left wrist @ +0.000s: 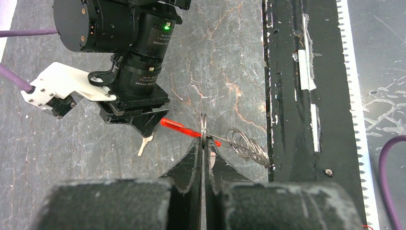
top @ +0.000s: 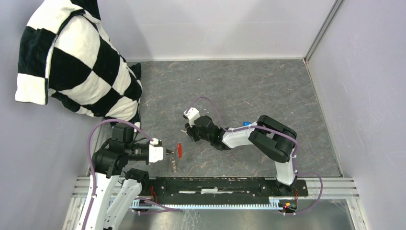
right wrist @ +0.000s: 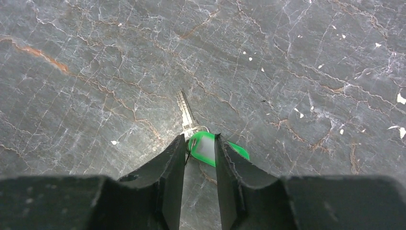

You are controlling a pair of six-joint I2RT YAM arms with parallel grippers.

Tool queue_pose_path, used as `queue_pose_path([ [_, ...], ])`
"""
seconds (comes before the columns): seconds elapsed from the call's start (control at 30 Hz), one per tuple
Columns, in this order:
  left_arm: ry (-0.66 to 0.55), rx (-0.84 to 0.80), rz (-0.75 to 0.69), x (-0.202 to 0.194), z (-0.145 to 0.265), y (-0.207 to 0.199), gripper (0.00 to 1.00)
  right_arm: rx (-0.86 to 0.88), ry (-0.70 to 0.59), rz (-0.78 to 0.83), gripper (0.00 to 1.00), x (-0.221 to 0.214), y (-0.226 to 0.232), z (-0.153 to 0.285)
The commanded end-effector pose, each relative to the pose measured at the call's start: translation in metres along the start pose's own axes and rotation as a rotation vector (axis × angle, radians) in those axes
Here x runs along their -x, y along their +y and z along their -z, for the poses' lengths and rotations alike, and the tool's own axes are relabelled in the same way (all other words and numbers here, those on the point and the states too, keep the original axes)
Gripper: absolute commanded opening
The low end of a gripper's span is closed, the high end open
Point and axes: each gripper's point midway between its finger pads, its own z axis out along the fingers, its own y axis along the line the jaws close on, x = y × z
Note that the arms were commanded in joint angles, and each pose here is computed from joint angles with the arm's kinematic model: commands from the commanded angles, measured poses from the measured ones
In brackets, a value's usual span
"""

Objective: Put the keys on the keyring
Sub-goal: Pick up the key from the center of the board.

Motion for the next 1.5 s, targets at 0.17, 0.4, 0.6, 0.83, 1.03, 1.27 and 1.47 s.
queue_pose_path([
  [0.17,-0.04,0.026,-0.06,0.018,0.005,0.006,0.02,0.02,-0.045,-0.025,0.25,0.012,0.008,-0.008],
  [0.4,-0.035,0.031,-0.072,0.018,0.006,0.008,0.02,0.066,-0.055,-0.029,0.15,0.013,0.014,-0.001],
  [0.6,-0.029,0.036,-0.082,0.018,0.007,0.007,0.02,0.094,-0.054,-0.031,0.33,0.015,0.018,0.008],
  [0.83,-0.037,0.033,-0.087,0.02,0.007,0.007,0.02,0.078,-0.065,-0.033,0.34,0.014,0.014,0.018],
  [1.03,-0.035,0.036,-0.087,0.021,0.008,0.008,0.02,0.104,-0.073,-0.032,0.19,0.014,0.018,0.019],
  [1.27,-0.037,0.032,-0.085,0.021,0.007,0.009,0.02,0.122,-0.095,0.003,0.0,0.02,0.019,0.023],
  [1.47,-0.047,0.028,-0.08,0.024,0.007,0.009,0.02,0.205,-0.221,0.137,0.0,0.042,0.025,0.071],
])
